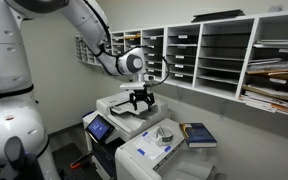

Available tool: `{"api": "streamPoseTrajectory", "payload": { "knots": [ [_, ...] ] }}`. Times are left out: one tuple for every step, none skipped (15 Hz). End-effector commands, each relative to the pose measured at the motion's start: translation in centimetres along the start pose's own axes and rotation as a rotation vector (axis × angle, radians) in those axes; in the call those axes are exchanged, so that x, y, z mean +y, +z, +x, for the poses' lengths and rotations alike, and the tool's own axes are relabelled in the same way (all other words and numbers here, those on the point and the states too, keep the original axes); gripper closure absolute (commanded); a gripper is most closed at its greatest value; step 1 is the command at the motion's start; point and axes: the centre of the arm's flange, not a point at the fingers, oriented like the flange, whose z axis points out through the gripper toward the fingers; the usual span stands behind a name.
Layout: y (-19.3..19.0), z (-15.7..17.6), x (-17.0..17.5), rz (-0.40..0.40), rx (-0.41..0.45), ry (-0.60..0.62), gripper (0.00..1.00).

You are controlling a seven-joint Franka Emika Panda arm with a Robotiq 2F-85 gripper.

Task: Remove the red marker from the white and green mug

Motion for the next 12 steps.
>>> {"api": "streamPoseTrajectory", "payload": {
  "knots": [
    [0.6,0.4,0.5,0.059,-0.005,-0.080,0.00],
    [1.0,0.8,0.9,0.097,-0.002,-0.091,0.00],
    [1.6,1.3,1.5,0.132,-0.010,-0.104,0.00],
    [2.3,1.6,2.2,0.166,-0.031,-0.145,0.00],
    [3.0,2.0,3.0,0.202,0.002,-0.216,0.00],
    [4.0,2.7,4.0,0.185,0.029,-0.260,0.00],
    [4.9,3.3,4.9,0.198,0.050,-0.328,0.00],
    [5.9,4.1,6.0,0.194,0.070,-0.380,0.00],
    [6.8,4.8,6.7,0.191,0.089,-0.433,0.00],
    [7.8,5.8,7.4,0.176,0.108,-0.482,0.00],
    [8.9,6.6,7.9,0.179,0.121,-0.528,0.00],
    [9.9,7.5,8.3,0.166,0.126,-0.576,0.00]
  ]
}}
